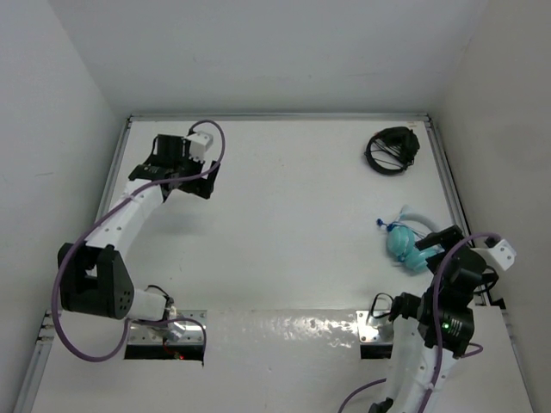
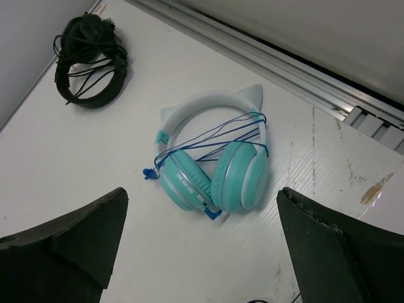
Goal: Wrap the headphones
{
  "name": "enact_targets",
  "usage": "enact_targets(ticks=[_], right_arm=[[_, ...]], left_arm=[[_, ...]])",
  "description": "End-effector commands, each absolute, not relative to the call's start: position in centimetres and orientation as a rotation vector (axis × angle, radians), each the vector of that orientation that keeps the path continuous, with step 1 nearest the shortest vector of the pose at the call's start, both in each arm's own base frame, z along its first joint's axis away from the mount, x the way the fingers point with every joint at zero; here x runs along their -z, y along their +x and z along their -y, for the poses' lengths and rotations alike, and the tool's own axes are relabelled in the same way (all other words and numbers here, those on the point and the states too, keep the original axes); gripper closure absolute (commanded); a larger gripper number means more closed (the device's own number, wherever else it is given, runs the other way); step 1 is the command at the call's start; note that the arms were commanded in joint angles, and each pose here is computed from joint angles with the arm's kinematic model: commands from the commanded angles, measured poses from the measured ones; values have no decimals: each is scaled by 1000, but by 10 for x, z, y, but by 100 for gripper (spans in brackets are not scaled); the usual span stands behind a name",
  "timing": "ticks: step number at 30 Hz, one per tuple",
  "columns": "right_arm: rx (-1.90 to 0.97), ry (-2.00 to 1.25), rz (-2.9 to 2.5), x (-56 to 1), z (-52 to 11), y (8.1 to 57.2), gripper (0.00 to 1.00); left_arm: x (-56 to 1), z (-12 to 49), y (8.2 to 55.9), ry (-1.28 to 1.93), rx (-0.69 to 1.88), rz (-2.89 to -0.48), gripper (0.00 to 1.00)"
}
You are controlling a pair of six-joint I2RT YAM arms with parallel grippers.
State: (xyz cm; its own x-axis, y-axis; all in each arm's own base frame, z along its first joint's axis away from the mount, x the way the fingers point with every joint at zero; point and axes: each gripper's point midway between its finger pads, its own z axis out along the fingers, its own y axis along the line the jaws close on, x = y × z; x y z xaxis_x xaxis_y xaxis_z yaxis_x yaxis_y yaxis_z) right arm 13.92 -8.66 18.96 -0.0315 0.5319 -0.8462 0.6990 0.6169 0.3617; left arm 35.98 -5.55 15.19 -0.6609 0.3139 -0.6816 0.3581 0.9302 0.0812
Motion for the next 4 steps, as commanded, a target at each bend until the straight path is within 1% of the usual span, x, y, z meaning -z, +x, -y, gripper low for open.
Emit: enact_targets(ticks=[1,4], right_arm=[[206,1005,-1671,-197,89,136,1],[209,1008,-1652,-201,89,133,1]], left_arm=[[-165,51,364,451,77,-2271,0],[-163,53,360,464,111,-2274,0]])
